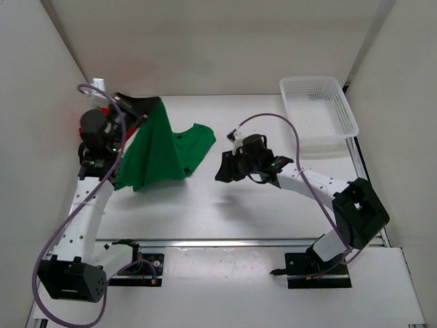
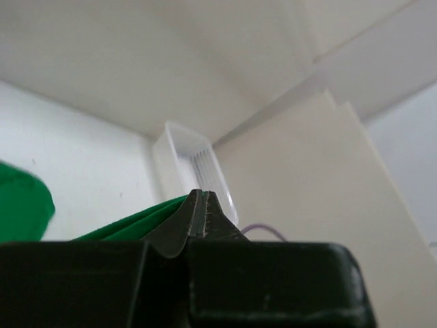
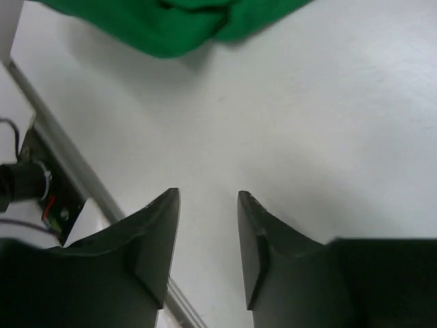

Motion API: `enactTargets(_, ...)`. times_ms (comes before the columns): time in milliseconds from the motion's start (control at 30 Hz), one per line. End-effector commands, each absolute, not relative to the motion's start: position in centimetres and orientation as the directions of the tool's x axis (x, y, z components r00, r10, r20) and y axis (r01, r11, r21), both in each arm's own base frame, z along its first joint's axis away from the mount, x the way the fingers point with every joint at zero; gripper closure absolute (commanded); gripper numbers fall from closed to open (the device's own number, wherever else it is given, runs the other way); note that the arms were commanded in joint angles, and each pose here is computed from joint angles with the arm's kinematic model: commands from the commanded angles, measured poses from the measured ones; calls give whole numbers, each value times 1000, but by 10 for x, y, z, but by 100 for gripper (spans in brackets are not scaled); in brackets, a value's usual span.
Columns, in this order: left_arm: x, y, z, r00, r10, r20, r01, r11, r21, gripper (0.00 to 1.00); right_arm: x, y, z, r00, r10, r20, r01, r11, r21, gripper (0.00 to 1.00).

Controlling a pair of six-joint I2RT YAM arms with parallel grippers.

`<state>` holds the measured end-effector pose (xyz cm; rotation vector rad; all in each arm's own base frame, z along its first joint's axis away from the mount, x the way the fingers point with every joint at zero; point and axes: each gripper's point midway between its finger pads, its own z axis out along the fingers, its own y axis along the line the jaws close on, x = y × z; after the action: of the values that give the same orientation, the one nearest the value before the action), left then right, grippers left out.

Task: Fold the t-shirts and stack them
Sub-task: Flatten out the tshirt

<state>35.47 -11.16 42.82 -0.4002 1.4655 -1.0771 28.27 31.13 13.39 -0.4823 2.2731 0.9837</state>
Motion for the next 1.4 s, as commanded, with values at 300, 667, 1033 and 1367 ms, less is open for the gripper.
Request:
enactTargets(300,322,-199,333,-378,-680,-628,333,533,-778,100,249,317,163,-542,-104,-834,-702,602,382,45)
enactTargets(667,316,-99,403,-188,-731,-656,368,567,-737,100,416,296,99,-709,142,-691,-417,705,573,40)
enactTargets(1033,333,-90,367,-193,-709,-678,295,617,-730,100,498,369,36,-806,140,-575,-317,718,619,51)
enactTargets(1367,353,-67,361,-151,-713,-684,237,646,-726,100,480,350,167,-638,189,-747,-473,669,573,100)
